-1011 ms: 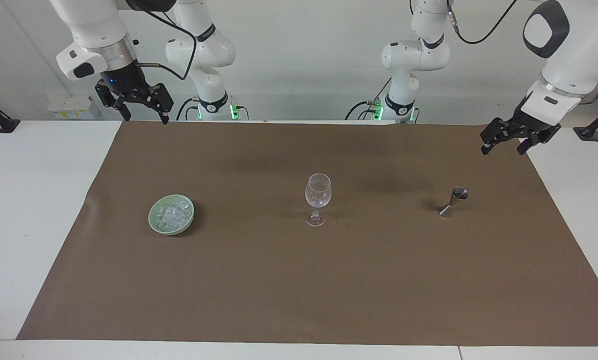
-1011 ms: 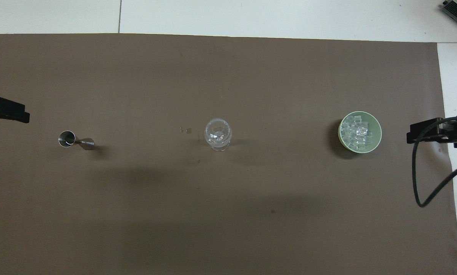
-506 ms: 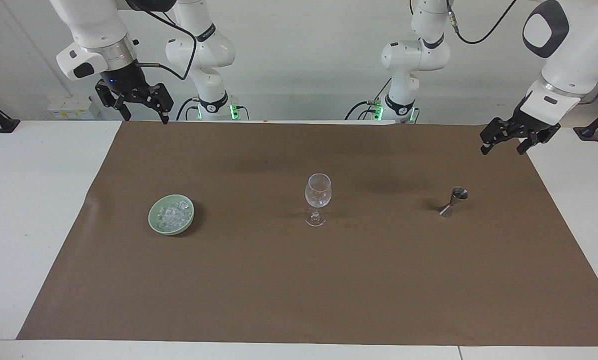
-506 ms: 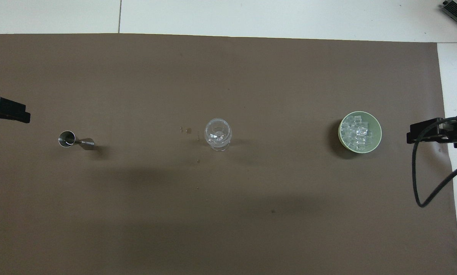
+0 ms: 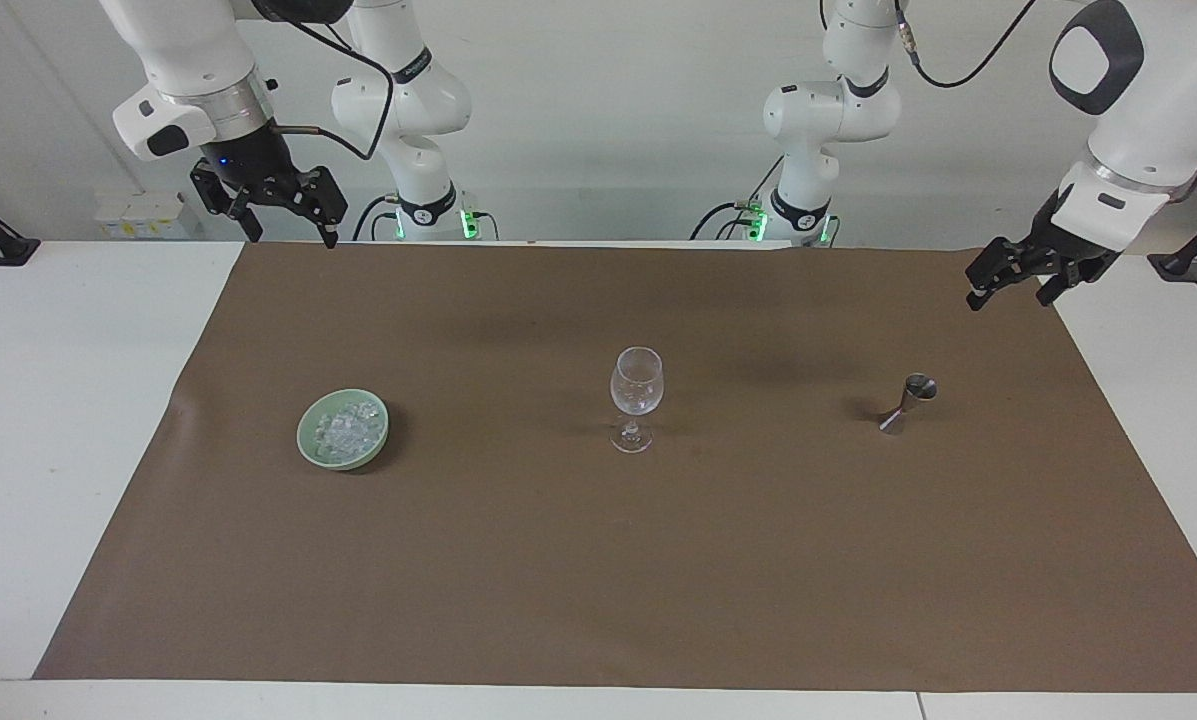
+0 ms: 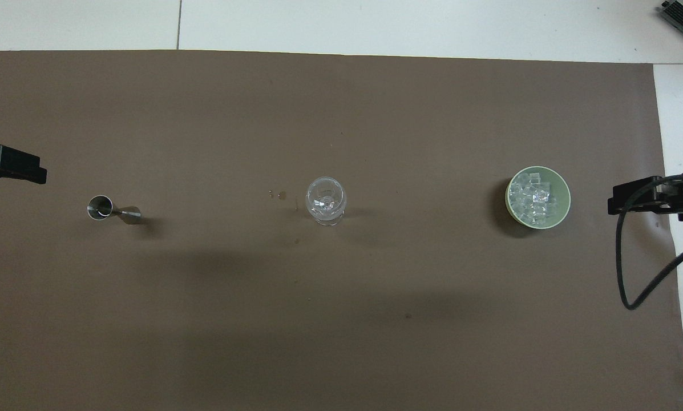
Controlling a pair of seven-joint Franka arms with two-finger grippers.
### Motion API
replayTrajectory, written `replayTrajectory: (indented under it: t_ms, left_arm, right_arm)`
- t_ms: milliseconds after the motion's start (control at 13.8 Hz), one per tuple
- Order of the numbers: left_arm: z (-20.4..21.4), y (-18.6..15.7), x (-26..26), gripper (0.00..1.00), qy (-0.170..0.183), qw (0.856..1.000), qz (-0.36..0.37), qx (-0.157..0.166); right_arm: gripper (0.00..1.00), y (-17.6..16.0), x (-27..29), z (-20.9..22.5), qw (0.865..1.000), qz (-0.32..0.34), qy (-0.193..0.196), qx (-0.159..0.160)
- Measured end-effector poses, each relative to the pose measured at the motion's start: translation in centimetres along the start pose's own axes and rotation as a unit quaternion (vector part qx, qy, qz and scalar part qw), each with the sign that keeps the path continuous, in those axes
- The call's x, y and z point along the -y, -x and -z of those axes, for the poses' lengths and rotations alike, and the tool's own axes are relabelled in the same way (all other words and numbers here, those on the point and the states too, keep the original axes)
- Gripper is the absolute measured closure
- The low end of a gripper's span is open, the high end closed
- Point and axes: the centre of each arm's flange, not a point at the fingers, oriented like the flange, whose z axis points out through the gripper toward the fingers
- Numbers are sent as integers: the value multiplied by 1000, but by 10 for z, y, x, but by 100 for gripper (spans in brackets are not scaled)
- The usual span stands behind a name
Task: Pour wine and add ice with both arms
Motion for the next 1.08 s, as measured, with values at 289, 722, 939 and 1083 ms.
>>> replayTrajectory:
  t_ms: [289, 722, 939, 1083]
  left_arm:
    - [-6, 0, 15, 0, 16, 997, 69, 7]
    - [-21, 12, 34, 0, 96, 971, 215, 40]
    - [-24, 15, 37, 0, 104, 961, 252, 43]
    - [-25, 15, 35, 0, 107, 951, 287, 48]
  right_arm:
    - [0, 0, 0, 0, 1000, 0, 0, 0]
    - [0, 0, 0, 0, 1000, 0, 0, 0]
    - [0, 0, 0, 0, 1000, 0, 0, 0]
    - [0, 0, 0, 0, 1000, 0, 0, 0]
